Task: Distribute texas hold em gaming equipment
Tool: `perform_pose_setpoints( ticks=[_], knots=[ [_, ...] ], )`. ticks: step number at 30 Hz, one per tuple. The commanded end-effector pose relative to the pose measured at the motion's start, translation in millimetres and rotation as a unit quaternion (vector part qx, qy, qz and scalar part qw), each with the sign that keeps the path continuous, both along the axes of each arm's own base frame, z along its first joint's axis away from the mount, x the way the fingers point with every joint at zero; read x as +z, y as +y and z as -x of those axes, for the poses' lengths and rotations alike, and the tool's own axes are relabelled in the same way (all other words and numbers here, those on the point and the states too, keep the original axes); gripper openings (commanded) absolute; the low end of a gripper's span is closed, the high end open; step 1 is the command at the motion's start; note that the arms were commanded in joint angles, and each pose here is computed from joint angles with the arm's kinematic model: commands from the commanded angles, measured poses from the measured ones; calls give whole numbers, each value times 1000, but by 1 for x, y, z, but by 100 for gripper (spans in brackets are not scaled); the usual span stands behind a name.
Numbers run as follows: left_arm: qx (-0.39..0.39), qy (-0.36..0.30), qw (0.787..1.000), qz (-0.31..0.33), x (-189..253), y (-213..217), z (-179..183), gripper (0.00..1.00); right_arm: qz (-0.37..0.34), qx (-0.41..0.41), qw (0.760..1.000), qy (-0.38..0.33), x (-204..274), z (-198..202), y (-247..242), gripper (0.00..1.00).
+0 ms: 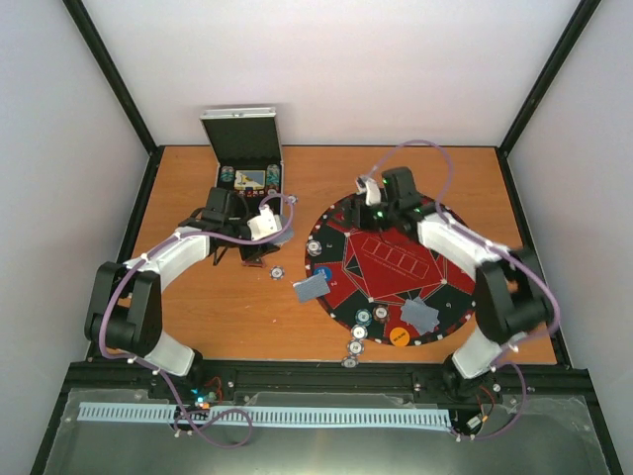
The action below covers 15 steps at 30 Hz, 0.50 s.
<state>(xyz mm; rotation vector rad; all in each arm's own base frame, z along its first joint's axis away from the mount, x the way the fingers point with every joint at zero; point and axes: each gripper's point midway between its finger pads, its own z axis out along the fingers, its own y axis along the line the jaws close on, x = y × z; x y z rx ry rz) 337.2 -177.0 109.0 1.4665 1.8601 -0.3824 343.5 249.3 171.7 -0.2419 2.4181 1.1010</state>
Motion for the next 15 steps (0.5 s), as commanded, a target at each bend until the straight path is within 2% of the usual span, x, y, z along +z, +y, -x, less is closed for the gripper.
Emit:
perform_pose_setpoints(
  ticks=[1,4,6,7,11,15],
  knots=[
    [-19,-31,999,9,21,-7,-13,55,-138,147,978,-59,31,-32,67,79],
    [-17,-27,999,7,21,-7,-15,55,-96,210,969,-88,23,-32,102,84],
    [-13,-24,1000,6,21,-6,-15,55,-94,249,959,-98,24,-25,121,99],
    [-11,-23,1000,5,20,-6,-16,54,-91,259,956,-99,22,-23,127,100],
    [-8,-20,1000,1,18,-4,-15,54,-85,254,959,-93,8,-27,138,100],
    [-8,-19,1000,6,19,-6,-15,54,-44,255,962,-82,-13,-28,151,95]
  ],
)
